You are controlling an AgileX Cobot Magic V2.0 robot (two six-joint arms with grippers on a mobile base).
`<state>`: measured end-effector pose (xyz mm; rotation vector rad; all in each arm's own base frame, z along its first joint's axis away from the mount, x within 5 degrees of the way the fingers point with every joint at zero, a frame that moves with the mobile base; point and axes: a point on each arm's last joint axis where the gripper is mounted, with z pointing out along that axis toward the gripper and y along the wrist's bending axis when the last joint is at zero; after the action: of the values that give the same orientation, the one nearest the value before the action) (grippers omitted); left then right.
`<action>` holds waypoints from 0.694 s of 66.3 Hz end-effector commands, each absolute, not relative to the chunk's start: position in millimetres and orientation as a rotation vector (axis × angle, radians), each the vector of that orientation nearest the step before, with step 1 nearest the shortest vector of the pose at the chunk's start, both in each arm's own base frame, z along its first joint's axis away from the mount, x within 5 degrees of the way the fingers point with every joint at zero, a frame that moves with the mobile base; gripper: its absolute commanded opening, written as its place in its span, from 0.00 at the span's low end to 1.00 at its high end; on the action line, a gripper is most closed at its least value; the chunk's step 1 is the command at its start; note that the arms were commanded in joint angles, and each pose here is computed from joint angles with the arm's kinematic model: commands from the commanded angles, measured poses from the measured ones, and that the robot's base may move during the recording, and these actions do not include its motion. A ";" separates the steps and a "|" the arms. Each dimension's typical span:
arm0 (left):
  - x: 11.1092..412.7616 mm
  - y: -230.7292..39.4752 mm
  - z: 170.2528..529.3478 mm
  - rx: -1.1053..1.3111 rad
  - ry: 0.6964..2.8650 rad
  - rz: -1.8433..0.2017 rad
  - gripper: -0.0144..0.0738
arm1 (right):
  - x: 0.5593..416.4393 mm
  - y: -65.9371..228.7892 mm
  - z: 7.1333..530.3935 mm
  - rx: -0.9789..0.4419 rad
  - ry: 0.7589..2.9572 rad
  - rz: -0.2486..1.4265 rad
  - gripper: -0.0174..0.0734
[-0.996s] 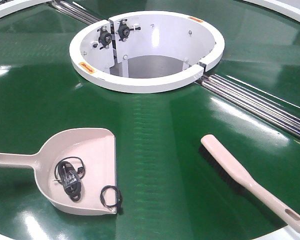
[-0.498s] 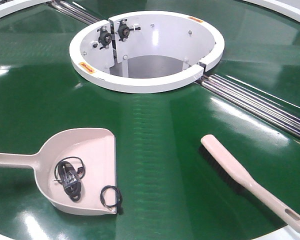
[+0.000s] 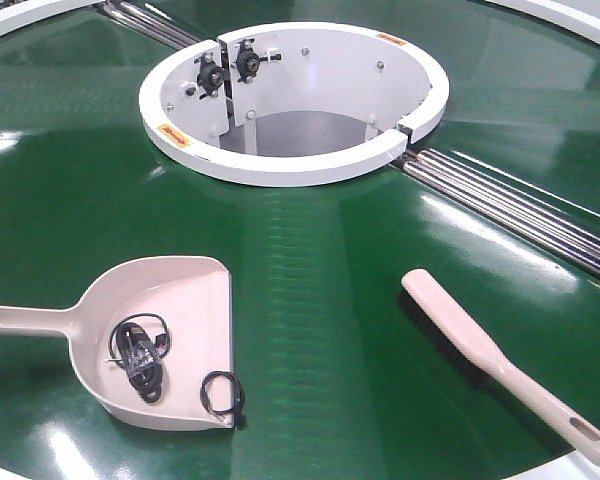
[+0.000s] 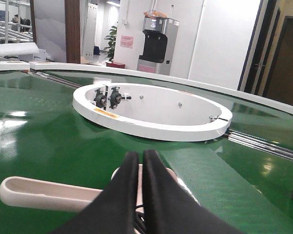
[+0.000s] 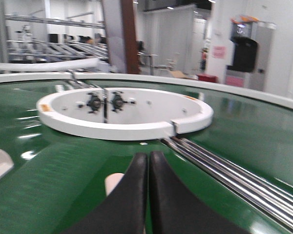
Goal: Clean and inspect green conveyor with broom and dustpan
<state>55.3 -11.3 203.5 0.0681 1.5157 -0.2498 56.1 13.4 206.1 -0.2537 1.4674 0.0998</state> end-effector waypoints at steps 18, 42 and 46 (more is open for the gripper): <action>54.2 -10.2 207.9 0.051 1.434 -0.257 0.16 | 56.6 11.9 212.3 -0.192 1.403 0.123 0.18; 54.2 -10.2 207.9 0.051 1.434 -0.257 0.16 | 56.8 11.0 211.9 -0.168 1.410 0.125 0.18; 54.2 -10.2 207.9 0.051 1.434 -0.257 0.16 | 56.8 11.0 211.9 -0.168 1.410 0.125 0.18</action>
<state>55.4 -11.3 203.1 0.0682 1.5169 -0.2497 56.4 11.6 206.6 -0.1762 1.4735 0.1380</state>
